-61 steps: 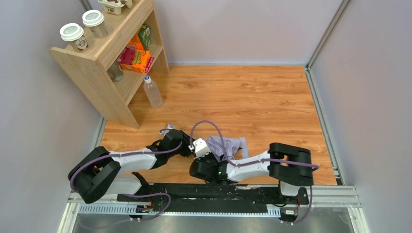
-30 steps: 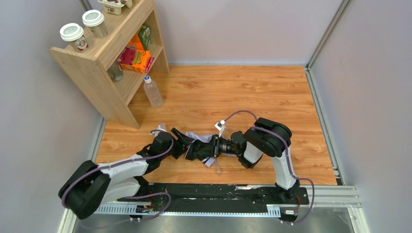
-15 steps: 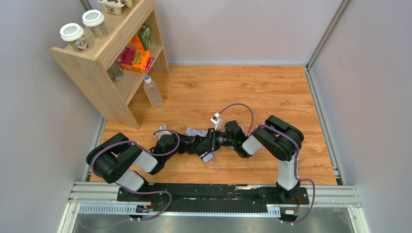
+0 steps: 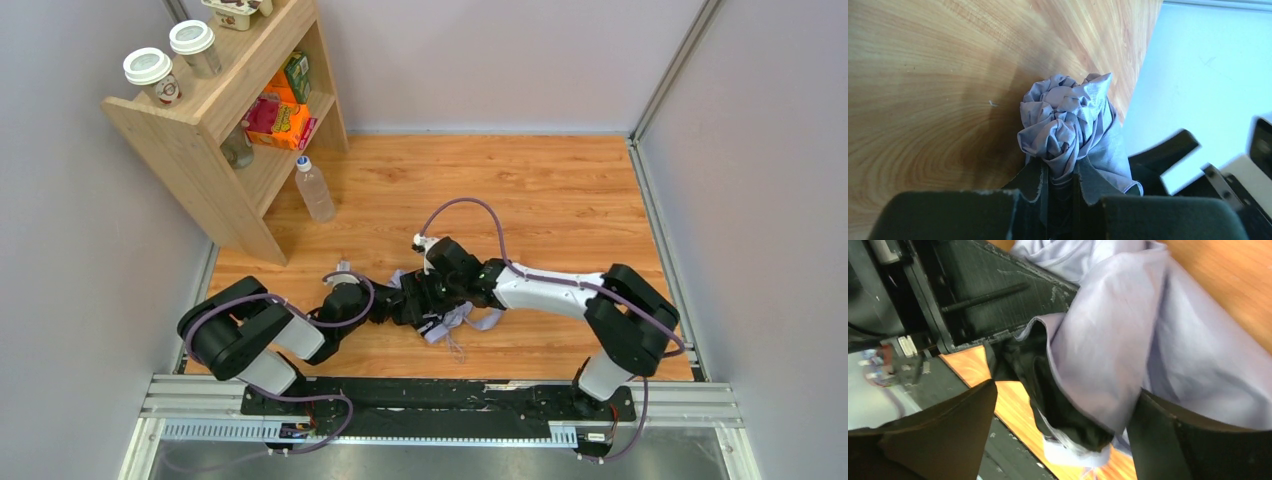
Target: Put away the umbrella
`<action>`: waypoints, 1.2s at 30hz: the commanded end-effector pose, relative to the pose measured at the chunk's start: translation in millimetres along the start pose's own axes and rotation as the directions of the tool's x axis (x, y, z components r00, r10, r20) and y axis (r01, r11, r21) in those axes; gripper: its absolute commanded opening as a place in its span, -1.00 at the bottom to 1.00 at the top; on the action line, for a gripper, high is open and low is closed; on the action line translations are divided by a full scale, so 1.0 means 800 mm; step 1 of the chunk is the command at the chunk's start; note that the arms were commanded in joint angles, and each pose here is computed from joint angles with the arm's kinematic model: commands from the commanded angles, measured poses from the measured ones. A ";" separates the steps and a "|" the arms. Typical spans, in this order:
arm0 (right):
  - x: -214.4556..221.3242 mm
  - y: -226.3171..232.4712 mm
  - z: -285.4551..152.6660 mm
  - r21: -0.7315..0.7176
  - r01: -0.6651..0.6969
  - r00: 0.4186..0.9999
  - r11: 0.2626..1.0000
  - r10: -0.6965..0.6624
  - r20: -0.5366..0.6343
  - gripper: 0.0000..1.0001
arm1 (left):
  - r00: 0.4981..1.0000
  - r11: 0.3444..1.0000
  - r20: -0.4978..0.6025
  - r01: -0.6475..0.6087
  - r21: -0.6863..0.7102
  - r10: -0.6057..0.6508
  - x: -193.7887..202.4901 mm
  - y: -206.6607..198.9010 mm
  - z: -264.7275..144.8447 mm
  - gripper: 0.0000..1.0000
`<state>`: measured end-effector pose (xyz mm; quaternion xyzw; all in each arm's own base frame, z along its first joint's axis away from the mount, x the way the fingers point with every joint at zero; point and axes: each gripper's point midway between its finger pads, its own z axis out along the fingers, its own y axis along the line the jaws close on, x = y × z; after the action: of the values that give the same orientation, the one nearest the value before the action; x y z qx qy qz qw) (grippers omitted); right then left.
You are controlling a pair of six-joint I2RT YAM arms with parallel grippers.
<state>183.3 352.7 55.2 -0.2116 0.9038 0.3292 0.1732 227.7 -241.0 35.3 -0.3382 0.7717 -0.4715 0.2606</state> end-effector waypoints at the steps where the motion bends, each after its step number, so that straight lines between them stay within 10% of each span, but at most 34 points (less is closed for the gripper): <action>1: -0.008 -0.030 -0.055 0.352 0.161 0.982 0.922 -0.187 0.039 1.00 | 0.995 0.938 -0.058 -0.096 -0.332 0.081 0.010 0.118 -0.032 -1.00; 9: -0.039 0.016 -0.053 0.470 0.298 0.886 0.831 -0.424 0.188 1.00 | 0.993 0.927 -0.057 -0.120 -0.355 0.107 0.008 0.110 -0.038 -1.00; 19: -0.006 0.022 0.027 0.556 0.421 0.832 0.717 -0.549 0.078 0.92 | 0.997 0.912 -0.043 -0.077 -0.402 0.065 0.007 0.091 -0.043 -1.00; 22: 0.005 -0.005 0.027 0.645 0.357 0.848 0.675 -0.524 0.079 0.61 | 0.998 0.889 -0.048 -0.056 -0.454 0.039 0.009 0.098 -0.050 -1.00; 25: 0.022 -0.025 0.025 0.668 0.293 0.876 0.684 -0.473 0.100 -0.19 | 0.998 0.888 -0.055 -0.061 -0.455 0.040 0.010 0.090 -0.050 -1.00; 33: 0.083 -0.061 0.046 0.596 0.244 0.926 0.765 -0.366 0.090 -1.00 | 0.996 0.917 -0.042 -0.092 -0.388 0.082 0.004 0.065 -0.048 -0.99; 36: 0.105 -0.060 0.048 0.467 0.251 0.933 0.848 -0.340 0.115 -1.00 | 0.991 0.935 0.004 -0.127 -0.330 0.136 -0.010 0.046 -0.055 -0.21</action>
<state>172.8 356.1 18.3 -0.2718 0.8578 0.0531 0.4330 208.4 -231.3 42.6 -0.3303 0.8313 -0.3817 0.2327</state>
